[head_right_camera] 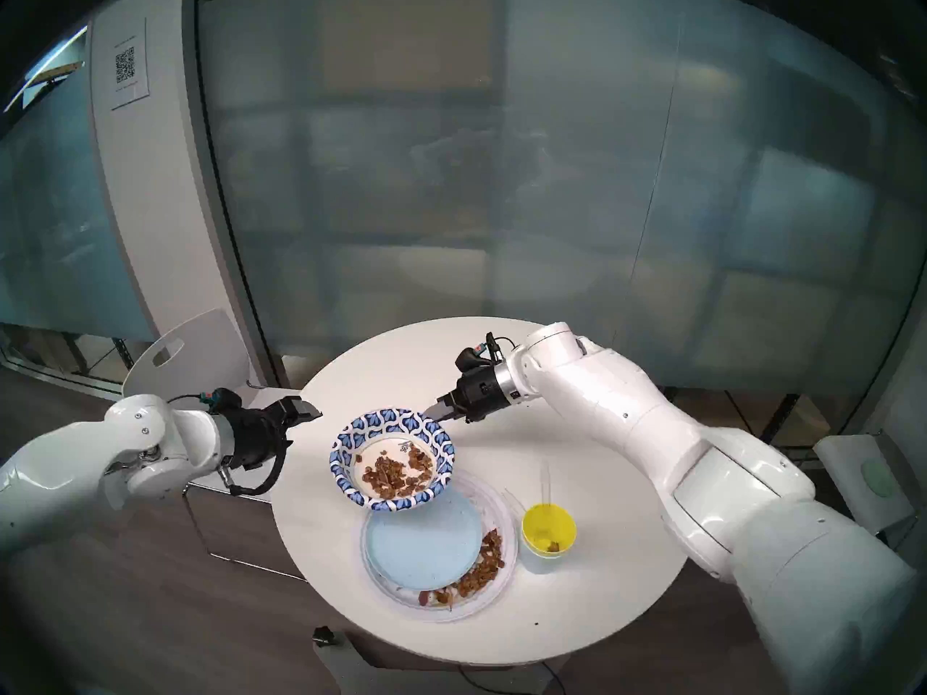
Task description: Stack the plates into one stack
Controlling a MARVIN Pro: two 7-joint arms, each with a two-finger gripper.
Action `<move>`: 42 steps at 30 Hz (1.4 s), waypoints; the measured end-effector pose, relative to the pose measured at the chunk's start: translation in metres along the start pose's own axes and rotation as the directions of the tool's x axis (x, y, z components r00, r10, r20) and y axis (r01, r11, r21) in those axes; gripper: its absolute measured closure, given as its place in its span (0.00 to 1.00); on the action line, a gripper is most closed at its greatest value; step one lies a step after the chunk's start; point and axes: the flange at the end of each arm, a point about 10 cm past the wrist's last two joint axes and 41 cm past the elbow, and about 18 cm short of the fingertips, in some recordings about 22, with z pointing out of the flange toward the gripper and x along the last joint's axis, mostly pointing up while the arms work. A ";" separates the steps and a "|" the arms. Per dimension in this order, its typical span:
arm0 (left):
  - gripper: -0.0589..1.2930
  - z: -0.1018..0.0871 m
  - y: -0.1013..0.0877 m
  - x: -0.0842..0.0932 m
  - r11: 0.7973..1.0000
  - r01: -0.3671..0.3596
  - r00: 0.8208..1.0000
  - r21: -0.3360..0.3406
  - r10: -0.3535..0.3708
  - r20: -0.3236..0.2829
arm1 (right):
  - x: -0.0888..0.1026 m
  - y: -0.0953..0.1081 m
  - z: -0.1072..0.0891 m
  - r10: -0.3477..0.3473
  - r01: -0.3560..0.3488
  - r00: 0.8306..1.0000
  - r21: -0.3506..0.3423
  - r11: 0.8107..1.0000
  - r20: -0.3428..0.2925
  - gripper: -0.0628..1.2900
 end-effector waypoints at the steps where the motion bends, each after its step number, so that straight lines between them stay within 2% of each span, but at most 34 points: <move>1: 0.06 0.000 -0.001 0.000 1.000 0.001 1.000 0.000 -0.001 0.000 | -0.001 0.002 0.002 0.002 -0.002 1.000 -0.002 1.000 0.005 0.97; 10: 0.06 0.000 -0.002 0.001 1.000 -0.003 1.000 -0.007 0.004 0.012 | -0.011 0.015 0.006 0.006 -0.005 0.999 -0.015 1.000 0.042 0.97; 16: 0.06 0.001 0.000 -0.002 1.000 -0.018 1.000 -0.012 0.018 0.024 | -0.015 0.014 0.007 -0.013 0.013 0.998 -0.011 1.000 0.061 0.97; 26: 0.06 0.006 0.008 -0.010 0.999 -0.045 0.998 -0.014 0.045 0.040 | -0.028 0.013 -0.005 -0.031 0.031 0.998 0.002 1.000 0.061 0.97; 42: 0.06 0.011 0.026 -0.021 0.997 -0.076 0.996 -0.014 0.076 0.052 | -0.059 0.017 -0.021 0.002 -0.002 0.999 0.015 1.000 0.051 0.97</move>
